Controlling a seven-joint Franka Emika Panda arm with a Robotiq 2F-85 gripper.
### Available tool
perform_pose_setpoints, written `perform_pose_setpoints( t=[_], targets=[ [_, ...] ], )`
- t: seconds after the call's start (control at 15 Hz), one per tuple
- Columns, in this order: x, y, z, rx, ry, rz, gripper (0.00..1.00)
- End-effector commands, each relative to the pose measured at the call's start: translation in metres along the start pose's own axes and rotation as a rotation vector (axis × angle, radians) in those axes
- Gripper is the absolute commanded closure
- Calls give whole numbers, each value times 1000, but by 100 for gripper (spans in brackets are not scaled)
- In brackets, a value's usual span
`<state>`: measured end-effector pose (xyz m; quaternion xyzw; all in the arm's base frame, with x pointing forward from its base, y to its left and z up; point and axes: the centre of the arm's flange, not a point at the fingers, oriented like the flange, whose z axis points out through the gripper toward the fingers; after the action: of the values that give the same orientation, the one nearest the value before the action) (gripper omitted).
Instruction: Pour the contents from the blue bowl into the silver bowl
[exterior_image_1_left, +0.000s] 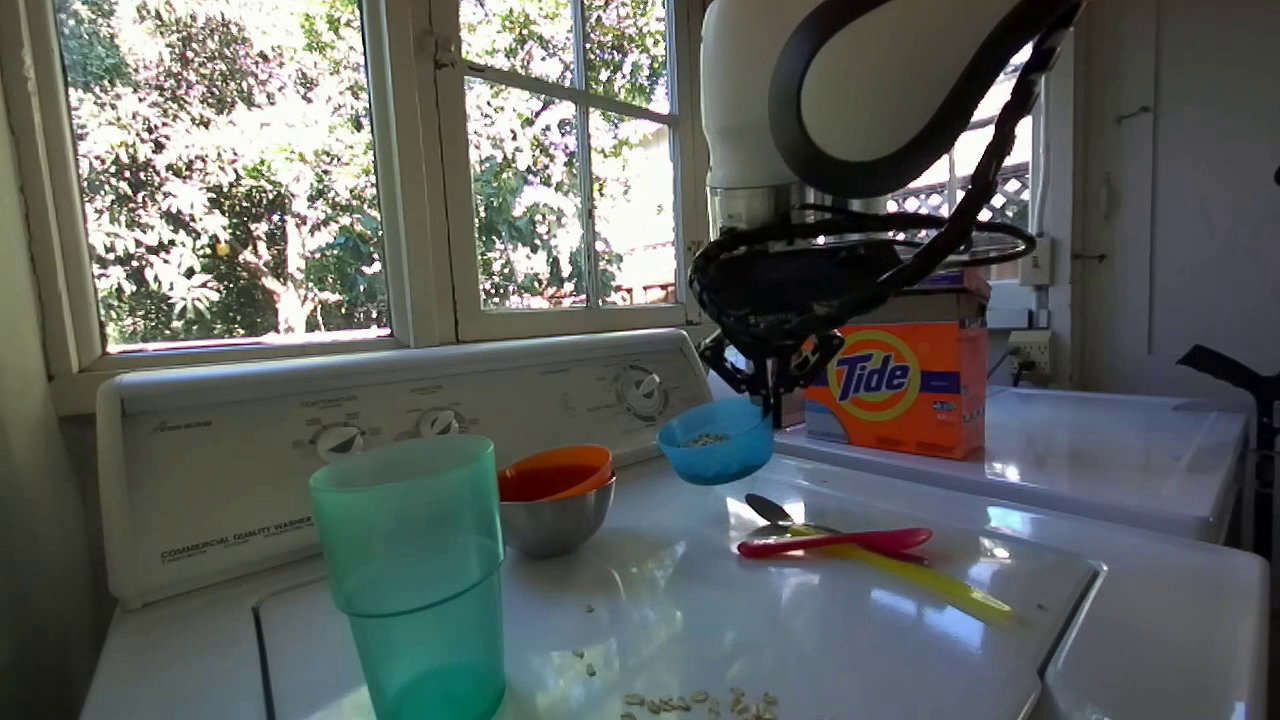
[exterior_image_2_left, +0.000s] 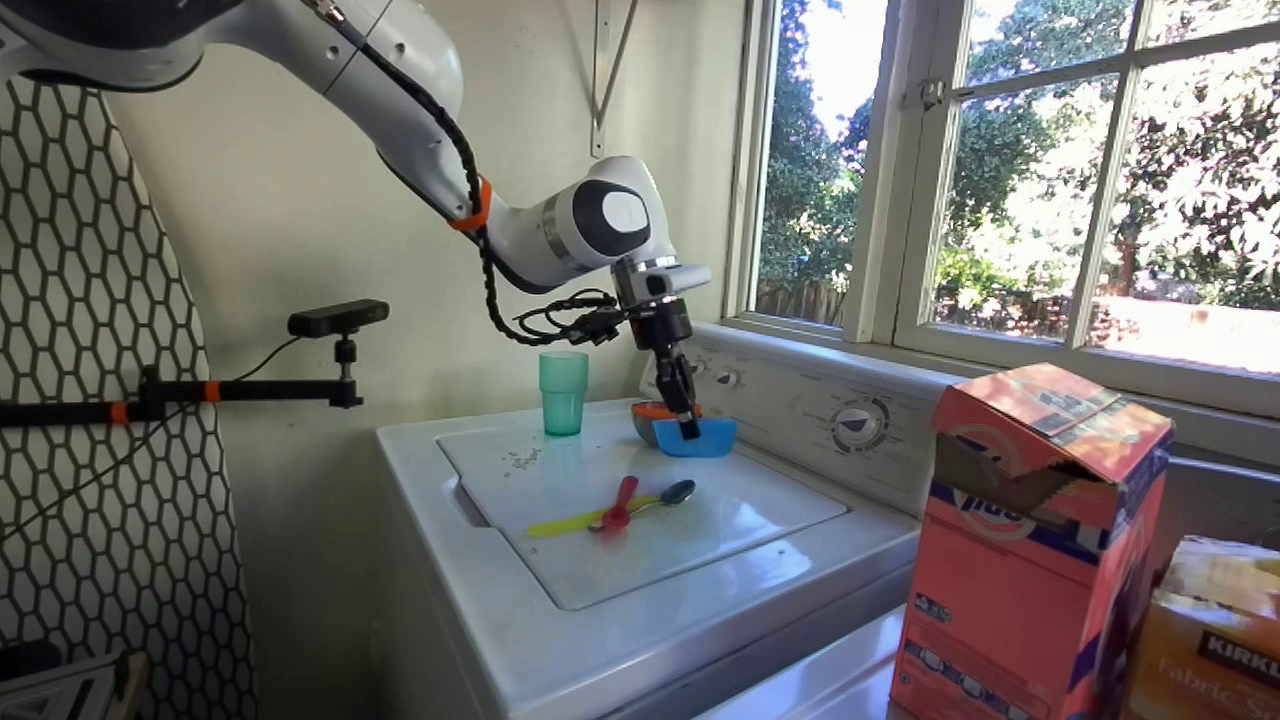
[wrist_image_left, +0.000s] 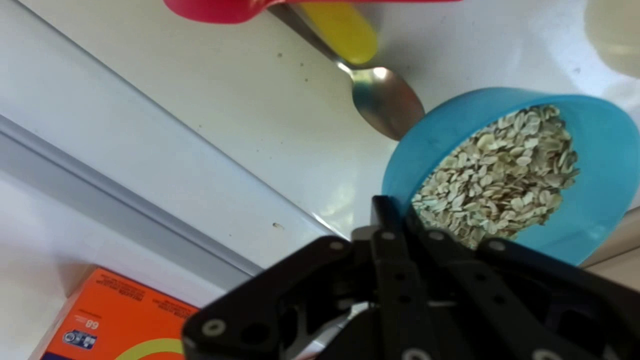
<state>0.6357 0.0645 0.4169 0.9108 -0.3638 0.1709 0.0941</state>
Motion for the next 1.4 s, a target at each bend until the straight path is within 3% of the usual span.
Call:
perform_pose_setpoints(
  t=[0.0,0.4,0.67,0.73,1.07,1.33],
  targets=[
    [16,0,10,-7,55,94,99],
    [48,6,44,-6,-44,255,99],
    [44,15,10,28,-119,243,99],
    [46,11,30,15,-78,251,96],
    [36,14,12,36,-100,245,99],
    [27,-12,-13,85,-34,158,99]
  ],
)
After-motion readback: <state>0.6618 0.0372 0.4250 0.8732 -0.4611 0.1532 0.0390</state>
